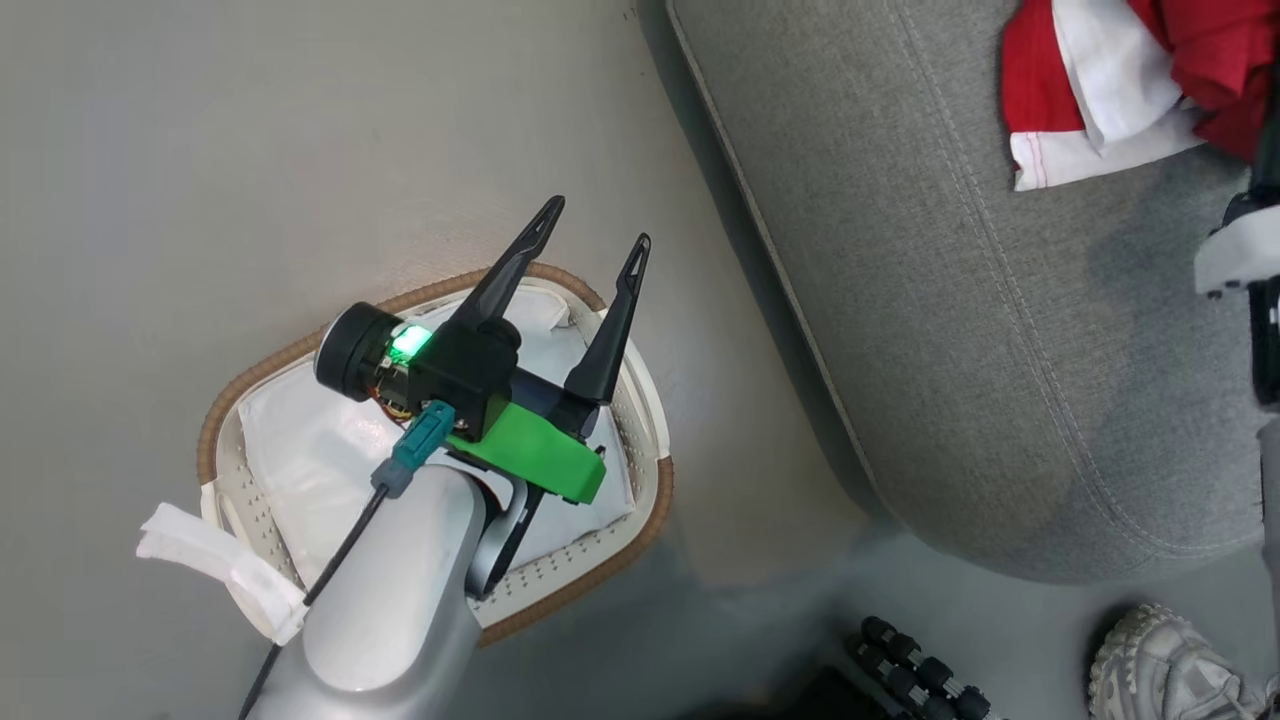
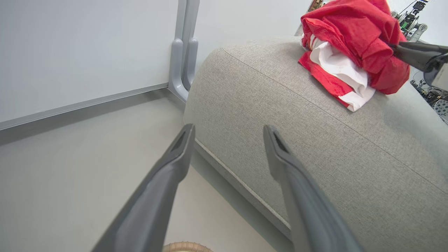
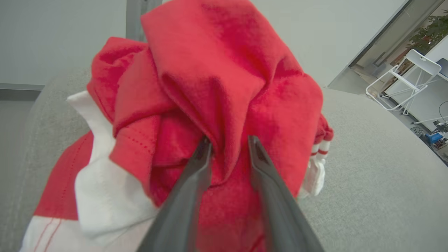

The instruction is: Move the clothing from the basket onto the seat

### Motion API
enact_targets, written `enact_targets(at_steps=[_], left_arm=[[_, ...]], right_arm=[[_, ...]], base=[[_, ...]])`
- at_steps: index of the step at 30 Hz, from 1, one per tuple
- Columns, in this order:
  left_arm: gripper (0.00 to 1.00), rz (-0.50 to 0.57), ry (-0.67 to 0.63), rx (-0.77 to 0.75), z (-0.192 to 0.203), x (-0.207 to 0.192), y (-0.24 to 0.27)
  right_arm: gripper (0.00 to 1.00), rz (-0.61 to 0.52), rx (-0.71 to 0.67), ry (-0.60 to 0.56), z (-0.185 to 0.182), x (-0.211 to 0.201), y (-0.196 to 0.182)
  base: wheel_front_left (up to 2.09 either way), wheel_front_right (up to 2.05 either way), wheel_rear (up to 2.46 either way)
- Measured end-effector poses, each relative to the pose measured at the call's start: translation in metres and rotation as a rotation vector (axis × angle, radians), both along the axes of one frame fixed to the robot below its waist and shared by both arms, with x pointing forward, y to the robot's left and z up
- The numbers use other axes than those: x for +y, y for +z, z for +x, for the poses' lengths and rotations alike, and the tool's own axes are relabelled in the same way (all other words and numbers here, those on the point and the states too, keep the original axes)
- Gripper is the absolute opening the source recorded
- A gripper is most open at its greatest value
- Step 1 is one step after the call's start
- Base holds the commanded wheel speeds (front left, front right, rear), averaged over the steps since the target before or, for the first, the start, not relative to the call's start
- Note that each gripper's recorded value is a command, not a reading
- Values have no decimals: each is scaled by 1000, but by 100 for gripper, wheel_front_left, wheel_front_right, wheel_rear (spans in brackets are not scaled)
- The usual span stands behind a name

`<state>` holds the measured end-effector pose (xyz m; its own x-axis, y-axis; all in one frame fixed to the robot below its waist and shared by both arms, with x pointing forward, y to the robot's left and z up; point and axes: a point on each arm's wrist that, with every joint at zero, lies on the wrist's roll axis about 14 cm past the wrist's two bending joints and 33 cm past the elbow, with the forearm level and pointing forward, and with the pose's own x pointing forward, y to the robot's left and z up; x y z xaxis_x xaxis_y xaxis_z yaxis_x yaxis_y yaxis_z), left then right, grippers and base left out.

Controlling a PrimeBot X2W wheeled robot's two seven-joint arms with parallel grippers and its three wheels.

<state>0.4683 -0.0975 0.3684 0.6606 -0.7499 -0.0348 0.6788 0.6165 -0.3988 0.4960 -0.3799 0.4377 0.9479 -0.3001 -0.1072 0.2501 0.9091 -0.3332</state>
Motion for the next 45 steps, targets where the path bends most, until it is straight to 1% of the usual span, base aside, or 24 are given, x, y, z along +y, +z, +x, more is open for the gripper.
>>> enact_targets(at_steps=[6,10,15,21,27,37,45], left_arm=[[100,7,30,-20,-1,9,16],[100,19,66,-31,-2,20,25],[100,33,117,-48,-3,35,38],[100,54,189,-67,-7,58,53],[100,101,295,-77,-12,97,60],[100,173,513,-81,-22,173,71],[100,225,673,-54,-44,225,71]], right_arm=[[100,45,-3,-21,-27,6,1],[100,74,3,-3,-43,18,1],[100,115,-23,41,-52,40,8],[100,175,-70,137,-53,82,20],[100,241,-122,232,-48,127,33],[100,318,-161,378,-41,190,47],[100,351,-170,436,-52,217,54]], base=[[0,0,0],[0,0,0],[0,0,0],[0,0,0],[0,0,0],[0,0,0],[0,0,0]])
